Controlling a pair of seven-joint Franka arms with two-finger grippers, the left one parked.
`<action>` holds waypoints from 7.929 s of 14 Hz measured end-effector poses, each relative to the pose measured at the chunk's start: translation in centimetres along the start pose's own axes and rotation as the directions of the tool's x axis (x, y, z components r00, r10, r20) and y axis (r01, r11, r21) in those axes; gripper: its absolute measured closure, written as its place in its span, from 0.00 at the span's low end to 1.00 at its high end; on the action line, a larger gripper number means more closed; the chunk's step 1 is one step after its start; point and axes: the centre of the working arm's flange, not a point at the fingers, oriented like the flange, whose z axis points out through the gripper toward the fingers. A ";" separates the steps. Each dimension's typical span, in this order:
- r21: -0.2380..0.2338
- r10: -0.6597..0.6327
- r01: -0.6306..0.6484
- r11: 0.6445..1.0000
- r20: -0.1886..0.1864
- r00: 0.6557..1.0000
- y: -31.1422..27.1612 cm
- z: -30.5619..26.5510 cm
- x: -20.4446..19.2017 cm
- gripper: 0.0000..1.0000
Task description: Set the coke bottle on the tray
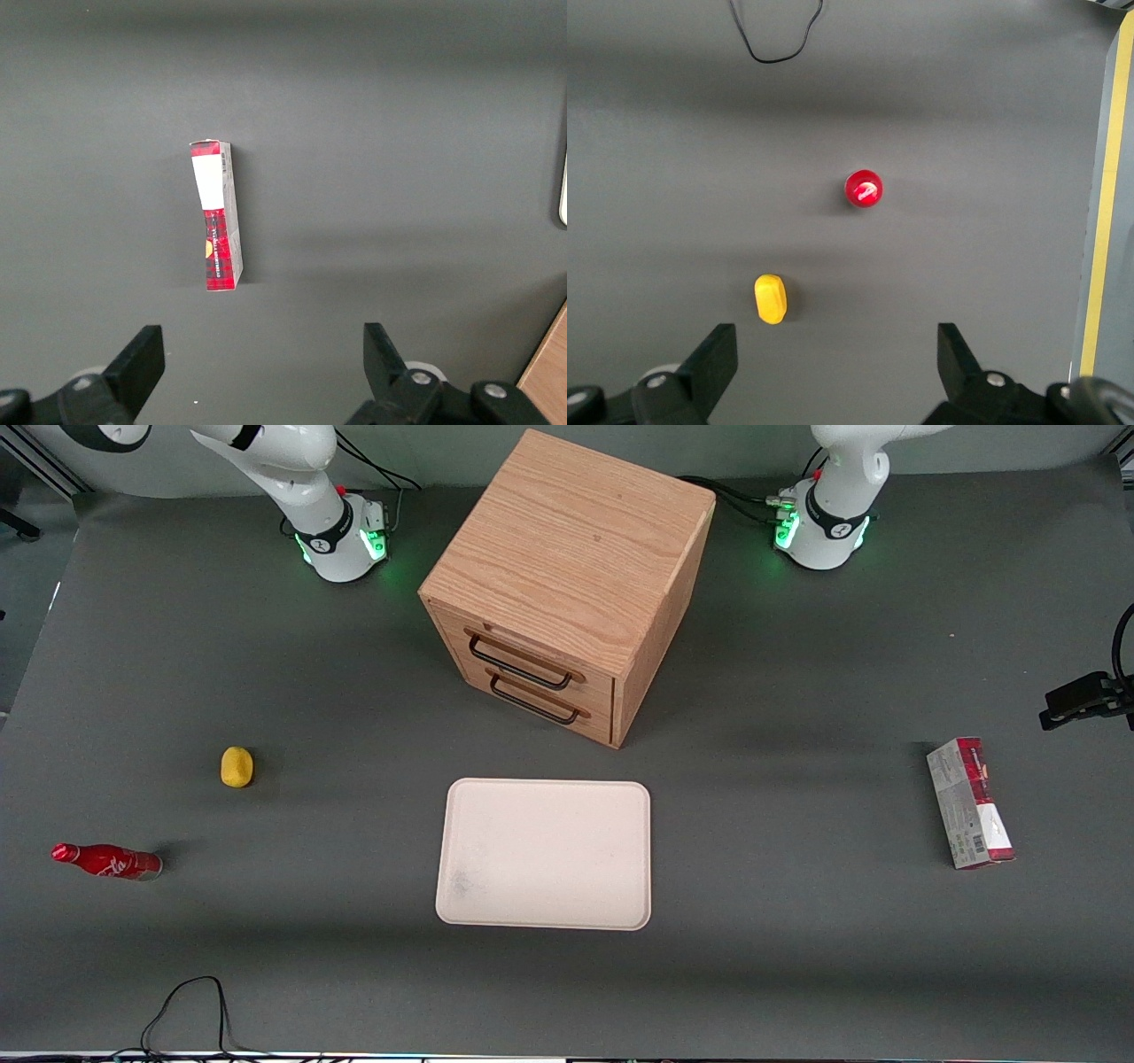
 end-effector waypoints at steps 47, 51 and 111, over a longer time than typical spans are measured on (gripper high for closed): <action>0.016 -0.016 0.016 1.000 0.044 0.999 1.3 28.0 4.8 0.64; 0.030 -0.036 0.034 0.999 0.056 0.998 1.0 23.4 4.8 0.64; 0.006 -0.145 0.145 0.989 0.034 0.989 -60.5 26.0 8.3 0.59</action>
